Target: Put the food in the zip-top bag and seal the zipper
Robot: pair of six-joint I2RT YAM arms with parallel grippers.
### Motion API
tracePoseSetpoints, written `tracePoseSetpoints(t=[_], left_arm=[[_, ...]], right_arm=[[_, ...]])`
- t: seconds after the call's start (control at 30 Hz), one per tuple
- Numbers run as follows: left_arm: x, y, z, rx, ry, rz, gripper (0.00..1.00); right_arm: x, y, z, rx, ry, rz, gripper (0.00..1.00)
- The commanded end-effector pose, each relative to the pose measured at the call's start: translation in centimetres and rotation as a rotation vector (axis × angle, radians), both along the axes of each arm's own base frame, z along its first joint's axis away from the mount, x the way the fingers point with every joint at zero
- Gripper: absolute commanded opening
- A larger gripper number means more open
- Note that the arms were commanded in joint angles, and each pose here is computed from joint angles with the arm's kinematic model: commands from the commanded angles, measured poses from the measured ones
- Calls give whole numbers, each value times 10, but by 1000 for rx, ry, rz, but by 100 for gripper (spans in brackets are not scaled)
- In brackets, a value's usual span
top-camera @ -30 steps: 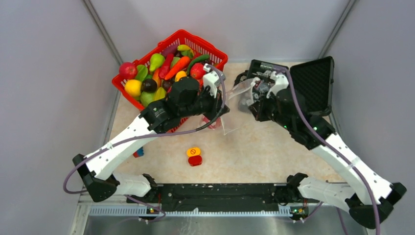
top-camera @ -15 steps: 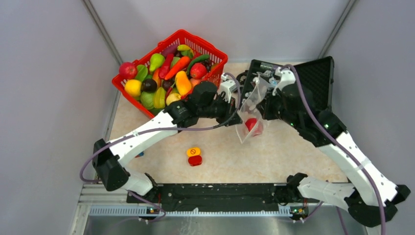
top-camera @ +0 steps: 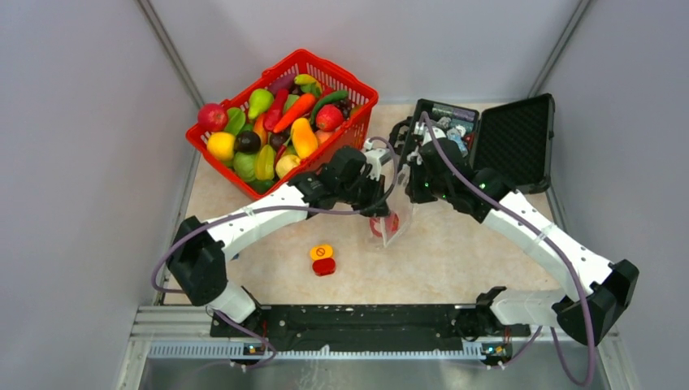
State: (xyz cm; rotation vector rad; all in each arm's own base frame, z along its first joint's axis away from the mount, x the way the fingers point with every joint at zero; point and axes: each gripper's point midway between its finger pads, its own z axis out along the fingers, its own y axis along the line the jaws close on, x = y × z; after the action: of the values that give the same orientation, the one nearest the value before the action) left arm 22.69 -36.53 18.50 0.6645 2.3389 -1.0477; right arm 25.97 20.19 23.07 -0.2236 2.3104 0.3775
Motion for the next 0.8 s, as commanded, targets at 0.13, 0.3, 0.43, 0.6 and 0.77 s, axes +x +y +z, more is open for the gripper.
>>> tracePoseSetpoints(t=[0.13, 0.3, 0.43, 0.6, 0.77], left_arm=[[19, 15, 62, -50, -206, 70, 68], [34, 50, 105, -52, -410, 190, 99], [47, 89, 130, -24, -486, 281, 99], [91, 163, 146, 75, -568, 463, 99], [114, 208, 141, 189, -576, 467, 98]], right_arm=[[12, 13, 15, 65, -54, 5, 0], [11, 16, 14, 73, -47, 18, 0], [11, 17, 12, 77, -42, 21, 0], [9, 21, 12, 98, -37, 31, 0], [8, 23, 14, 114, -41, 41, 0]])
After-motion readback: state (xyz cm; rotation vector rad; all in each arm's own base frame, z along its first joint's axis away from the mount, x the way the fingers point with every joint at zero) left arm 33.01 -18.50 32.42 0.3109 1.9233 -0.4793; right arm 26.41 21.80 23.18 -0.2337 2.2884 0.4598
